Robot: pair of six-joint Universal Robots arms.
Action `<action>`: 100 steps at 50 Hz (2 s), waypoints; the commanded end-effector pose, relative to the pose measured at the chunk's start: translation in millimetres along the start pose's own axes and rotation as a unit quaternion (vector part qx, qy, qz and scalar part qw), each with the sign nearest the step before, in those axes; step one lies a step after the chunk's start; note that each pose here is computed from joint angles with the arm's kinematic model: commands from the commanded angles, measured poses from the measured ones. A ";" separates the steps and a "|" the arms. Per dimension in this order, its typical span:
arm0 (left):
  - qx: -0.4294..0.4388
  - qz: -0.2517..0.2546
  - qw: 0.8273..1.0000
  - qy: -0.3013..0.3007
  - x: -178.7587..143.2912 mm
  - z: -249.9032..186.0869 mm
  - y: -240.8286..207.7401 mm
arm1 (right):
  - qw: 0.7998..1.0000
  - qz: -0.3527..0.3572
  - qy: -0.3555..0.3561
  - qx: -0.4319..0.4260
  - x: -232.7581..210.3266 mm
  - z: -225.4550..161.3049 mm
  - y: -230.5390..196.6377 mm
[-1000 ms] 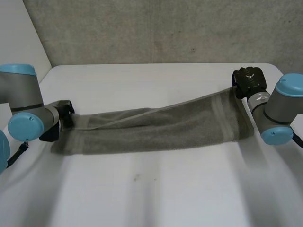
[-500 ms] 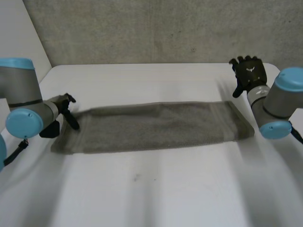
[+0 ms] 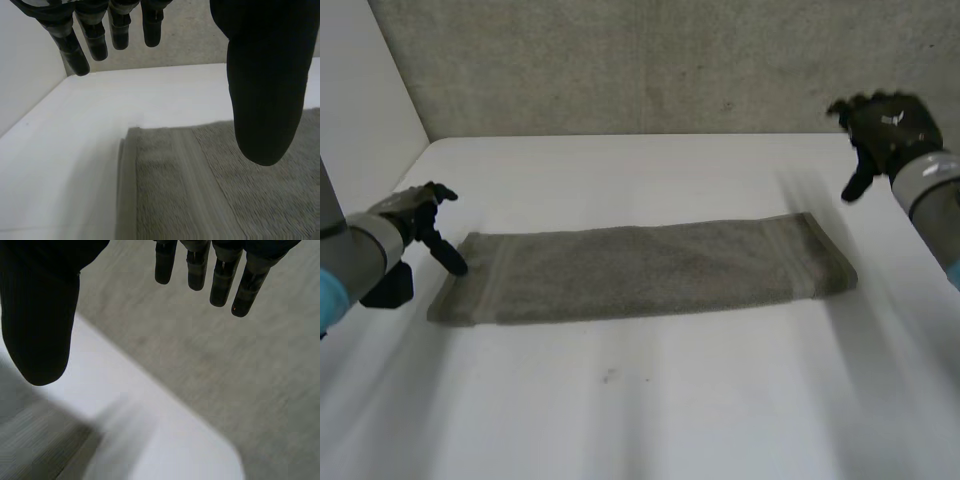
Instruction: Fold the towel.
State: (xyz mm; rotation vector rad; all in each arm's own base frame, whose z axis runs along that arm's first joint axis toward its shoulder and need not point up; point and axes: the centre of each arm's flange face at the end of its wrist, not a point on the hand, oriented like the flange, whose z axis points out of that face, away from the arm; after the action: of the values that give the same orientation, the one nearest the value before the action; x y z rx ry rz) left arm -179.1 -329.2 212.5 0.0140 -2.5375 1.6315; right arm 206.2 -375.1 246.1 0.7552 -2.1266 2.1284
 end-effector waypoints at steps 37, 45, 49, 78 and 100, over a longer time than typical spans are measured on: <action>0.020 0.001 0.999 0.034 1.9 -14.4 44.0 | 0.990 -0.007 -0.088 -0.106 -17.5 -2.1 133.1; 0.016 0.002 0.999 0.034 2.0 -14.9 46.8 | 0.991 -0.005 -0.082 -0.109 -14.5 2.2 134.8; 0.017 0.002 0.999 0.034 1.6 -15.0 46.2 | 0.990 0.003 -0.067 -0.120 2.1 0.2 129.9; 0.014 0.002 0.999 0.035 2.3 -16.3 48.1 | 0.982 -0.053 0.072 -0.169 150.9 -31.4 98.5; 0.018 0.003 0.999 0.037 3.6 -20.2 46.5 | 0.947 -0.038 -0.308 0.082 -218.4 -71.6 -44.4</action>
State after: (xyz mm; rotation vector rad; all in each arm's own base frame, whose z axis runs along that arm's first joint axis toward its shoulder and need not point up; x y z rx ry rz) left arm -184.3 -291.5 179.5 -0.0502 -2.4536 1.6506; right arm 322.9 -302.2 245.0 1.3747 -2.1225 2.2564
